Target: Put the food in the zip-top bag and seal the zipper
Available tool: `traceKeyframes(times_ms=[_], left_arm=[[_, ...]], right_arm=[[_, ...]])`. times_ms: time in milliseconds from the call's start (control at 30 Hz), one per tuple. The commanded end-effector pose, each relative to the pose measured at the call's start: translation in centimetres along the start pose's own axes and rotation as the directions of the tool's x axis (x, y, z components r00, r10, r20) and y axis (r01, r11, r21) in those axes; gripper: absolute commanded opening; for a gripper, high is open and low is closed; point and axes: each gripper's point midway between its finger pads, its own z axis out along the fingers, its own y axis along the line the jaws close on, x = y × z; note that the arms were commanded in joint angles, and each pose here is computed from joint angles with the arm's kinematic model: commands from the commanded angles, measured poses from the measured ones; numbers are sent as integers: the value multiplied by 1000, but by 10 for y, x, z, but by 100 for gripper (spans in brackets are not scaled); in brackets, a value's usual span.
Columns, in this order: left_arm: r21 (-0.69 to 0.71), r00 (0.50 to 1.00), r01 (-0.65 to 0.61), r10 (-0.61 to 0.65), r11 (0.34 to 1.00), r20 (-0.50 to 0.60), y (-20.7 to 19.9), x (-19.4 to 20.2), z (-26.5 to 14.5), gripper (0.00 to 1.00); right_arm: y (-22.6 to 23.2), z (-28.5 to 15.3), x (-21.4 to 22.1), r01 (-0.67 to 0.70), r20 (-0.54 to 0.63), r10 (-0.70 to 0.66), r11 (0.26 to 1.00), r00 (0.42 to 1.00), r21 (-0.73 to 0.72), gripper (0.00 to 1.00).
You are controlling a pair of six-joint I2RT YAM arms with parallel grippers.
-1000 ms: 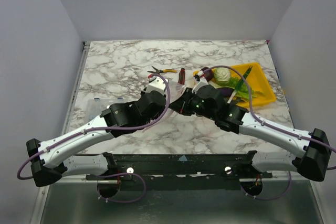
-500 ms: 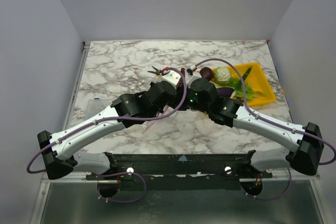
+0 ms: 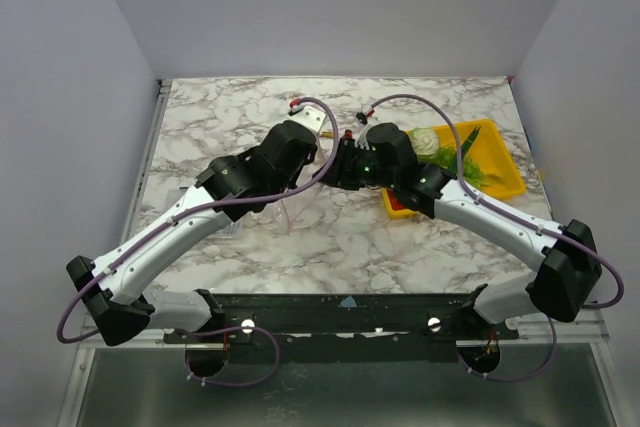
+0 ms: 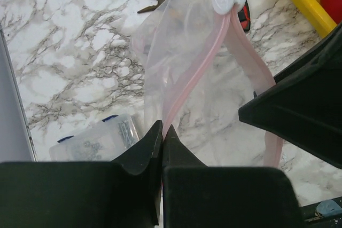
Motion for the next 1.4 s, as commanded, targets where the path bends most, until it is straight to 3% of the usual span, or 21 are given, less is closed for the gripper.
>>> traceKeyframes(times_ms=[0,100,300,467,633,833,1067,1367], left_arm=[[31,996,-12,15,999,-86,-13,20,23,0],[42,996,26,-22,999,-87,-19,22,31,0],[126,992,100,-88,987,-95,-35,25,45,0],[217,976,200,-175,956,-131,-44,28,44,0],[283,970,232,-201,931,-135,-51,29,40,0],[332,967,240,-196,912,-161,-61,37,38,0],[342,967,238,-190,909,-169,-63,42,40,0],[332,969,223,-173,917,-174,-63,46,44,0]], right_arm=[[6,-12,0,53,-38,-53,999,998,1,42],[1,-32,-10,76,3,-77,995,997,64,57],[-15,-74,-31,103,95,-125,973,988,204,74],[-77,-107,-59,21,246,-147,893,958,450,73],[-173,-124,-80,-158,296,-14,822,955,546,55],[-266,-151,-91,-357,398,103,679,912,642,54],[-342,-169,-92,-433,437,156,616,886,658,59],[-375,-146,-93,-446,417,237,720,878,531,67]])
